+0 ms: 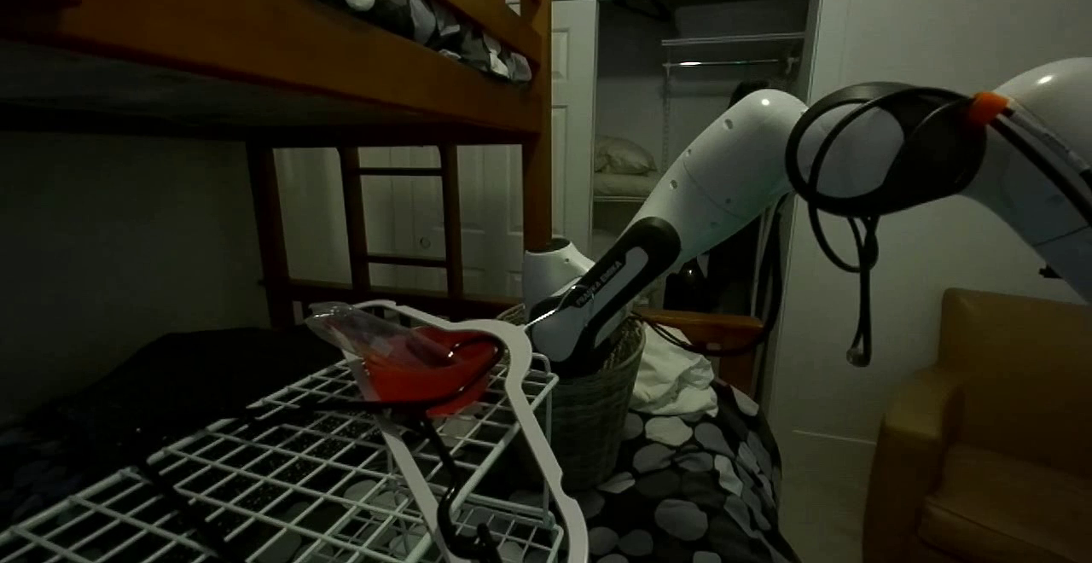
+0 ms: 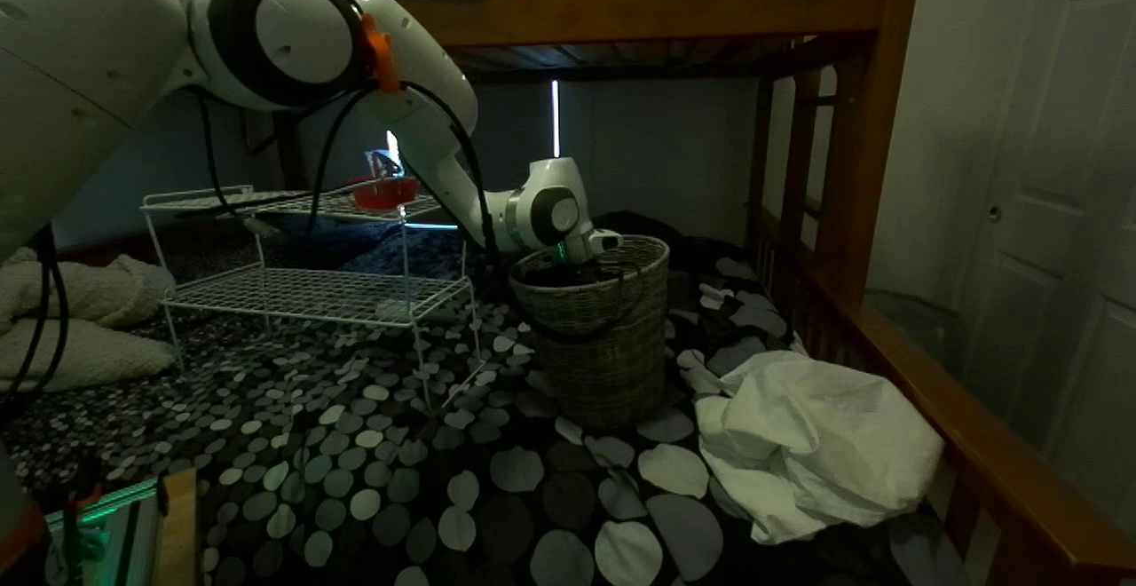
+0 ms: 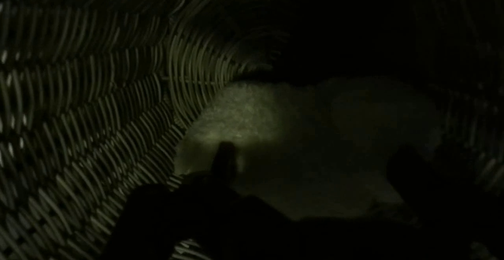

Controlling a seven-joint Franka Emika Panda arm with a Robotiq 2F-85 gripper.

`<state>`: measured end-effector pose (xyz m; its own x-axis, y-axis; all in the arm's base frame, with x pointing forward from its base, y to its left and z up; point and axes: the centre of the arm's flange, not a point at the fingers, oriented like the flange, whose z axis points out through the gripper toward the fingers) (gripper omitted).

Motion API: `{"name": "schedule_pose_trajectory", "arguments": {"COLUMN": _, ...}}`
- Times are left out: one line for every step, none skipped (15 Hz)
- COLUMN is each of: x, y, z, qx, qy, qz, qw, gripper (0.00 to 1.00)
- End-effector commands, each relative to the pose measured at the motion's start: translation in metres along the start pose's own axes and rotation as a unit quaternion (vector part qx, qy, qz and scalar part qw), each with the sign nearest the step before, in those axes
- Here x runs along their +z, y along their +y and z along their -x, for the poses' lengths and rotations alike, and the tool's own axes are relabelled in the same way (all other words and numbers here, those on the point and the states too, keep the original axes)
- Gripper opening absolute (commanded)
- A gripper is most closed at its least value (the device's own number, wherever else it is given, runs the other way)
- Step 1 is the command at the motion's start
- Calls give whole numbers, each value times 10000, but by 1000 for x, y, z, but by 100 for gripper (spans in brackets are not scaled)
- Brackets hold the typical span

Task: Remove the plush teddy bear from the basket and place it on the top wire mesh shelf of the shoe rack

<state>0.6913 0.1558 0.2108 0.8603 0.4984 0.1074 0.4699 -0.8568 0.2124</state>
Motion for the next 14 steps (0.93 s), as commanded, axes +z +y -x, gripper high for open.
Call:
{"name": "schedule_pose_trajectory", "arguments": {"x": 32, "y": 3, "z": -9, "qx": 107, "qy": -93, "qz": 278, "qw": 9995, "gripper": 74}}
{"name": "schedule_pose_trajectory", "arguments": {"x": 32, "y": 6, "z": -10, "qx": 121, "qy": -97, "qz": 319, "qw": 9994, "gripper": 68}}
{"name": "schedule_pose_trajectory", "arguments": {"x": 33, "y": 6, "z": -11, "qx": 130, "qy": -78, "qz": 348, "qw": 9993, "gripper": 58}}
{"name": "schedule_pose_trajectory", "arguments": {"x": 31, "y": 7, "z": -14, "qx": 156, "qy": -21, "qz": 380, "qw": 9992, "gripper": 51}}
{"name": "schedule_pose_trajectory", "arguments": {"x": 30, "y": 8, "z": -16, "qx": 187, "qy": 24, "qz": 404, "qw": 9990, "gripper": 42}}
{"name": "schedule_pose_trajectory", "arguments": {"x": 29, "y": 9, "z": -18, "qx": 208, "qy": 57, "qz": 418, "qw": 9989, "gripper": 35}}
{"name": "schedule_pose_trajectory", "arguments": {"x": 29, "y": 9, "z": -19, "qx": 250, "qy": 86, "qz": 427, "qw": 9987, "gripper": 29}}
{"name": "schedule_pose_trajectory", "arguments": {"x": 29, "y": 10, "z": -19, "qx": 285, "qy": 91, "qz": 434, "qw": 9986, "gripper": 20}}
{"name": "schedule_pose_trajectory", "arguments": {"x": 28, "y": 10, "z": -20, "qx": 303, "qy": 105, "qz": 448, "qw": 9985, "gripper": 13}}
{"name": "schedule_pose_trajectory", "arguments": {"x": 28, "y": 10, "z": -19, "qx": 328, "qy": 109, "qz": 452, "qw": 9984, "gripper": 5}}
{"name": "schedule_pose_trajectory", "arguments": {"x": 27, "y": 11, "z": -19, "qx": 347, "qy": 104, "qz": 463, "qw": 9983, "gripper": 1}}
{"name": "schedule_pose_trajectory", "arguments": {"x": 26, "y": 12, "z": -18, "qx": 351, "qy": 101, "qz": 458, "qw": 9983, "gripper": 0}}
{"name": "schedule_pose_trajectory", "arguments": {"x": 25, "y": 12, "z": -16, "qx": 365, "qy": 101, "qz": 456, "qw": 9982, "gripper": 0}}
{"name": "schedule_pose_trajectory", "arguments": {"x": 24, "y": 13, "z": -14, "qx": 390, "qy": 103, "qz": 449, "qw": 9982, "gripper": 0}}
